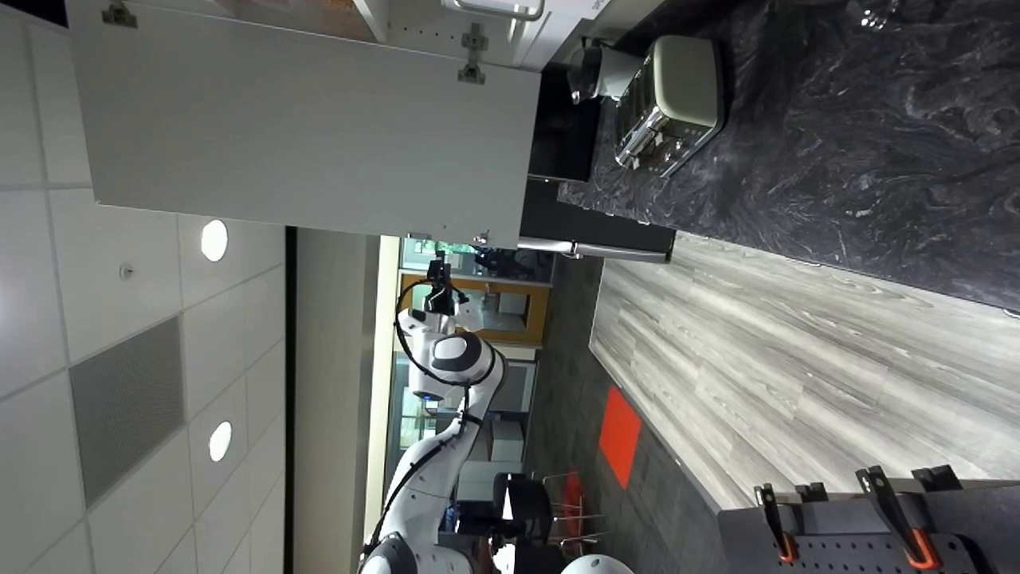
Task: Close the open cabinet door
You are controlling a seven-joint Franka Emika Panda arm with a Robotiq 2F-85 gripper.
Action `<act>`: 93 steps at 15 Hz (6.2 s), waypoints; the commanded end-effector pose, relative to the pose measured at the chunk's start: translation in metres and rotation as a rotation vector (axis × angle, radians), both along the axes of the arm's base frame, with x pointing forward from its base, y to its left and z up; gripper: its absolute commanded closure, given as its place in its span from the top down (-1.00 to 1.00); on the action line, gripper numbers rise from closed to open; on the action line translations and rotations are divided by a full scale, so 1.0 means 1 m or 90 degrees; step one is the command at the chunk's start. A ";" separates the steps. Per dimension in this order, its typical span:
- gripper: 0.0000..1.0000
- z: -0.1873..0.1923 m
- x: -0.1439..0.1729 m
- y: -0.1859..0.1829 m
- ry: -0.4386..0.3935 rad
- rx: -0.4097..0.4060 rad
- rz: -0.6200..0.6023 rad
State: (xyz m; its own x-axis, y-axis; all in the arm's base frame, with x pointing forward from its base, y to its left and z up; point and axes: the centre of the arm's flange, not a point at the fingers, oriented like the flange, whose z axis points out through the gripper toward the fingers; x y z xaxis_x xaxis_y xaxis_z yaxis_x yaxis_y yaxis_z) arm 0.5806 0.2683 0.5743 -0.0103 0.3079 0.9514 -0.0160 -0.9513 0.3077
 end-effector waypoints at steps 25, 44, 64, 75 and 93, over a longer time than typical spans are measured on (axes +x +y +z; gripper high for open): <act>-0.99 0.015 -0.032 -0.063 -0.112 -0.114 -0.235; -0.99 0.052 -0.091 -0.200 -0.048 0.014 -0.486; -0.99 0.026 -0.111 -0.119 -0.048 0.003 -0.320; -0.99 0.018 -0.037 -0.160 -0.017 -0.002 -0.420; -0.99 0.063 -0.064 -0.284 -0.022 0.166 -0.677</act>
